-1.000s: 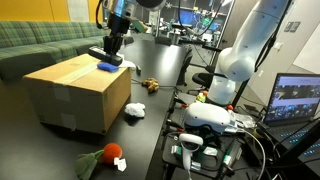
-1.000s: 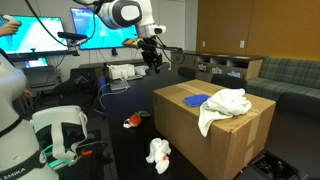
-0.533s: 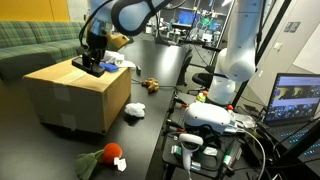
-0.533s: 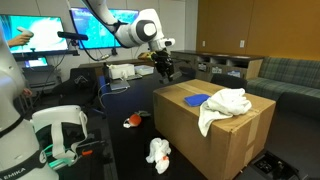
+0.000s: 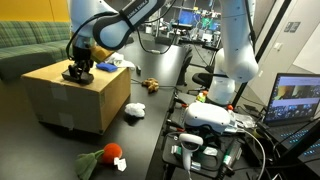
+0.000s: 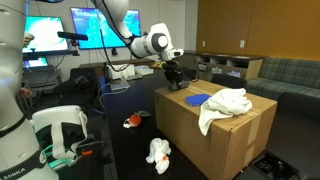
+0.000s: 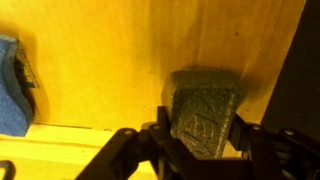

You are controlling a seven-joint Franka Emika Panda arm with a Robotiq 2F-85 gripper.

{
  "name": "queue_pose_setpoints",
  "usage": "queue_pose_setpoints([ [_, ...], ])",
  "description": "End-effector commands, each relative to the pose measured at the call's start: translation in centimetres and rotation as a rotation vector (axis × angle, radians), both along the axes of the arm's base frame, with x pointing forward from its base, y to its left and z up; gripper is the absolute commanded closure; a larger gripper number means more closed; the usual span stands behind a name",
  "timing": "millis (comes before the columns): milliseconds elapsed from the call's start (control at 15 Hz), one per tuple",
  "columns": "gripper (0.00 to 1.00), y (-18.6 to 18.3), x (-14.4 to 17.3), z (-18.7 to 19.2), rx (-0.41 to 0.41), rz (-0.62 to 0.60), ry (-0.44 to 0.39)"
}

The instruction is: Remove the brown moose, white plastic, toy vegetable, put them on the table and put the white cloth, blue sponge and black whiteboard eraser on the box

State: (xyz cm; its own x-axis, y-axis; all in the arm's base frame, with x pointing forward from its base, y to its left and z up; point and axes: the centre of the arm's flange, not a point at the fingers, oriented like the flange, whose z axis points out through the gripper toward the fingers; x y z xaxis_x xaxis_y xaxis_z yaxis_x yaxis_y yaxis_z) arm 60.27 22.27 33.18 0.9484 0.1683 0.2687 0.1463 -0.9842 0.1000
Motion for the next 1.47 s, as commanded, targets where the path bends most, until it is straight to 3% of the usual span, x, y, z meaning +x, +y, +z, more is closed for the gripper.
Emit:
queue_pose_setpoints([
  [0,0.67,0.5,2.7,-0.4,-0.028,-0.032,-0.034],
  [67,0.67,0.4,2.8,-0.1,-0.029,-0.039,-0.032],
  [133,0.59,0.3,2.8,0.2,-0.028,-0.042,-0.031],
  [200,0.18,0.1,2.7,0.5,-0.028,-0.044,-0.025],
  [333,0.15,-0.3,2.4,1.4,-0.029,-0.041,-0.01],
  [467,0.01,-1.2,1.8,2.5,-0.016,-0.035,0.007],
  [867,0.0,-4.6,-2.4,10.3,0.115,0.033,0.091],
  [1400,0.0,-10.7,-14.0,20.7,0.241,0.047,0.206],
])
